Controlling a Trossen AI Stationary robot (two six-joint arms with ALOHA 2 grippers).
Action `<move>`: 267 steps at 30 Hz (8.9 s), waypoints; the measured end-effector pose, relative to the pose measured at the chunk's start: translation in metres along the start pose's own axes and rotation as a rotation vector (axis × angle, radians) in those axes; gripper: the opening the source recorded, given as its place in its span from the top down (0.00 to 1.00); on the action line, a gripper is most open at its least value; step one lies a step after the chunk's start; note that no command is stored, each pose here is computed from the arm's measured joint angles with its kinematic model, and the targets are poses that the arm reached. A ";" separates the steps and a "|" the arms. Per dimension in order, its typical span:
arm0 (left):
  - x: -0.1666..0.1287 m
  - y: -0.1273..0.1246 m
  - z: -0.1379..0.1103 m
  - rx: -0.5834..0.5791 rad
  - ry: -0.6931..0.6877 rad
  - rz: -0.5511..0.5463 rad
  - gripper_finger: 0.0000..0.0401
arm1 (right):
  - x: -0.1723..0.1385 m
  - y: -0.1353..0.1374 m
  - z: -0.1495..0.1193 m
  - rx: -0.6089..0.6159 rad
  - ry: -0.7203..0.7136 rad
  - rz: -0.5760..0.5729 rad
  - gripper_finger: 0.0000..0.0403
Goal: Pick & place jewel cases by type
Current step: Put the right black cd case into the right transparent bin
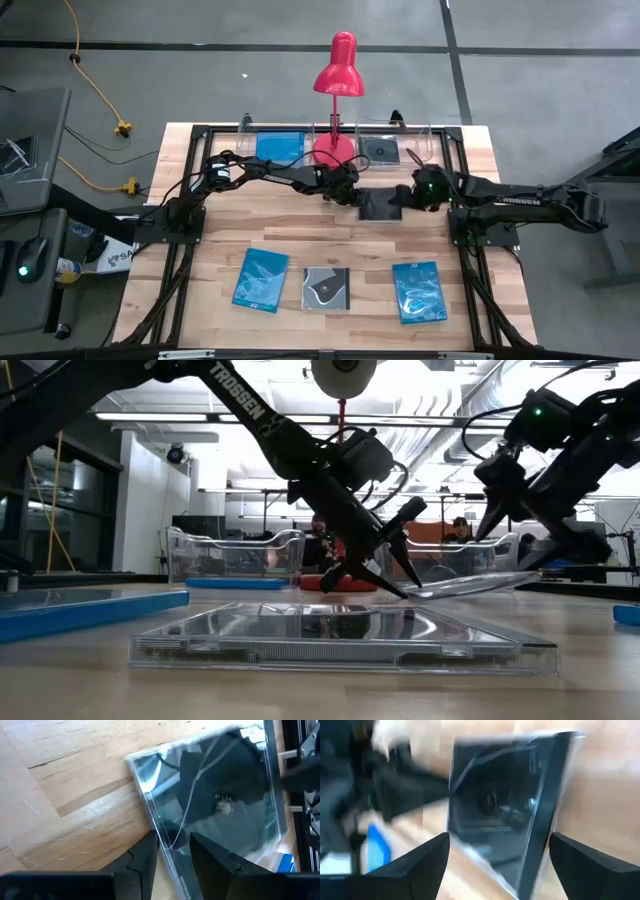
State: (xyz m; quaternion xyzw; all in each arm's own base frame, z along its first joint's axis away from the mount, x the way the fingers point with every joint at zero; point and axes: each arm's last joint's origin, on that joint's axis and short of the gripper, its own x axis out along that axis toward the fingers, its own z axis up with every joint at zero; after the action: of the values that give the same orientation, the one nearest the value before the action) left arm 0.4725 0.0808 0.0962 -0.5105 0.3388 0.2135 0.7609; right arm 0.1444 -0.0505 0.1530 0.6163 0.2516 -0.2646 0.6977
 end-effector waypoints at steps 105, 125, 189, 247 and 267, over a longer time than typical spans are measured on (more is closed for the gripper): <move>0.001 -0.002 0.004 0.176 0.000 -0.061 0.70 | -0.005 0.013 -0.044 -0.004 -0.257 0.002 0.23; 0.001 -0.003 0.004 0.178 -0.003 -0.070 0.70 | -0.019 0.018 -0.042 -0.007 -0.262 0.087 0.23; 0.002 -0.004 0.003 0.196 -0.015 -0.067 0.70 | 0.009 -0.004 -0.048 0.050 -0.167 -0.200 0.51; 0.002 -0.003 0.008 0.362 -0.088 -0.046 0.70 | 0.025 0.011 -0.064 0.036 -0.210 -0.045 0.40; 0.002 -0.003 0.009 0.443 -0.118 -0.024 0.70 | 0.010 0.022 -0.059 0.023 -0.364 0.064 0.40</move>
State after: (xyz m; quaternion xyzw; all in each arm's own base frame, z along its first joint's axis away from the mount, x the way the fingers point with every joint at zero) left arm 0.4787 0.0880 0.0992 -0.3213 0.3262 0.1545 0.8755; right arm 0.1651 0.0095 0.1558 0.5740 0.0983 -0.3522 0.7326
